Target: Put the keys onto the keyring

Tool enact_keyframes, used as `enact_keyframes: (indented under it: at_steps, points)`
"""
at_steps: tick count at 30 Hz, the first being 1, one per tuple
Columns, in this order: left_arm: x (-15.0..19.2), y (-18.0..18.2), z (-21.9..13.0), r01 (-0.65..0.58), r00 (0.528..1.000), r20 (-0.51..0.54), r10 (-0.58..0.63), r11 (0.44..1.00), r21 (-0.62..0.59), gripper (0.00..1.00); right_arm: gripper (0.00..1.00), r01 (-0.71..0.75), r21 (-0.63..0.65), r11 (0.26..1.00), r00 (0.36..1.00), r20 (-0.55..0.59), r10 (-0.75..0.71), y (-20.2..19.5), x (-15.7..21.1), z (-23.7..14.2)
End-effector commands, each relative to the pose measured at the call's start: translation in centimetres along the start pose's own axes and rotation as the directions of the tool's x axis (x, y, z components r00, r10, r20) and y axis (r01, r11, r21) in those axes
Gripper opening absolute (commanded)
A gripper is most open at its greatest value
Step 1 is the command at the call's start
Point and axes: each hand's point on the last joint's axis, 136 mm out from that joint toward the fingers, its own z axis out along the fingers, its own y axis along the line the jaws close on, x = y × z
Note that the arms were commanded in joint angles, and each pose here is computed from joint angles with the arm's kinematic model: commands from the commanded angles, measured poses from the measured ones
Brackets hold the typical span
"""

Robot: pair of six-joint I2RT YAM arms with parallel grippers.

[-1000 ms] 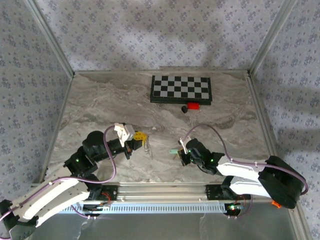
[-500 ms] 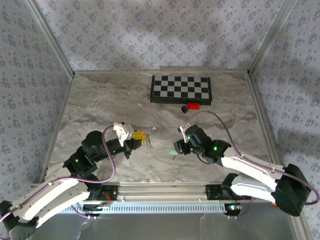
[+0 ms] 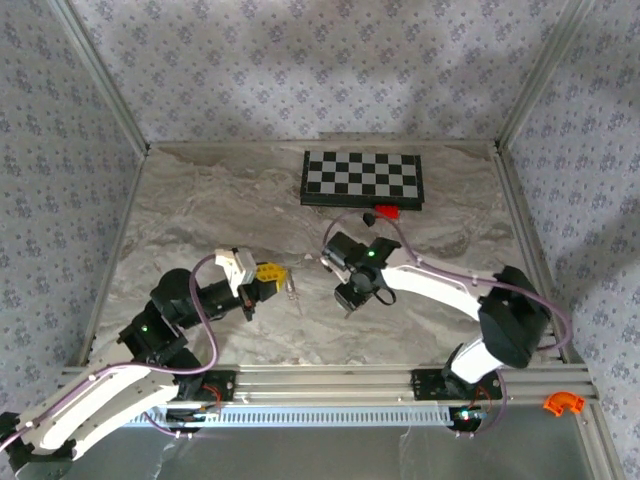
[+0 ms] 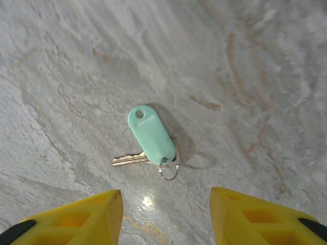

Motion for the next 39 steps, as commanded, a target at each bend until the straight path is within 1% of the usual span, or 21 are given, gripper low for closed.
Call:
enact_keyframes:
  at_steps: [1, 4, 15, 17, 19, 28, 36, 39]
  points:
    - [-1.3, -0.3, -0.4, -0.002, 0.999, 0.051, 0.001, 1.000, 0.010, 0.00, 0.48, 0.115, 0.040, 0.993, 0.986, -0.122, -0.109, 0.2, 1.6, 0.4]
    - [-1.3, -0.4, -0.4, -0.003, 0.999, 0.051, 0.002, 1.000, 0.013, 0.00, 0.45, 0.153, 0.062, 0.986, 0.975, -0.173, -0.140, 0.3, 1.9, 1.2]
    - [-1.1, -0.3, -0.4, -0.003, 0.999, 0.052, 0.002, 1.000, 0.010, 0.00, 0.39, 0.252, 0.103, 0.962, 0.937, -0.276, -0.216, 0.3, 2.6, 3.1]
    - [-1.1, -0.3, -0.4, -0.004, 0.999, 0.052, 0.003, 1.000, 0.010, 0.00, 0.37, 0.257, 0.098, 0.962, 0.934, -0.283, -0.220, 0.3, 2.7, 3.3]
    - [-1.1, -0.3, -0.4, -0.004, 0.999, 0.051, 0.004, 1.000, 0.009, 0.00, 0.37, 0.254, 0.096, 0.963, 0.940, -0.258, -0.222, 0.6, 1.6, 3.1]
    - [-1.1, -0.3, -0.4, -0.006, 0.999, 0.052, 0.005, 1.000, 0.007, 0.00, 0.35, 0.273, 0.092, 0.958, 0.930, -0.279, -0.238, 0.6, 1.5, 3.9]
    - [-1.2, -0.3, -0.4, -0.007, 0.999, 0.053, 0.006, 1.000, 0.006, 0.00, 0.35, 0.278, 0.085, 0.957, 0.921, -0.306, -0.241, 0.4, 2.2, 4.5]
    - [-1.2, -0.3, -0.5, -0.008, 0.998, 0.054, 0.007, 1.000, 0.006, 0.00, 0.34, 0.272, 0.088, 0.958, 0.922, -0.309, -0.234, 0.2, 2.3, 4.6]
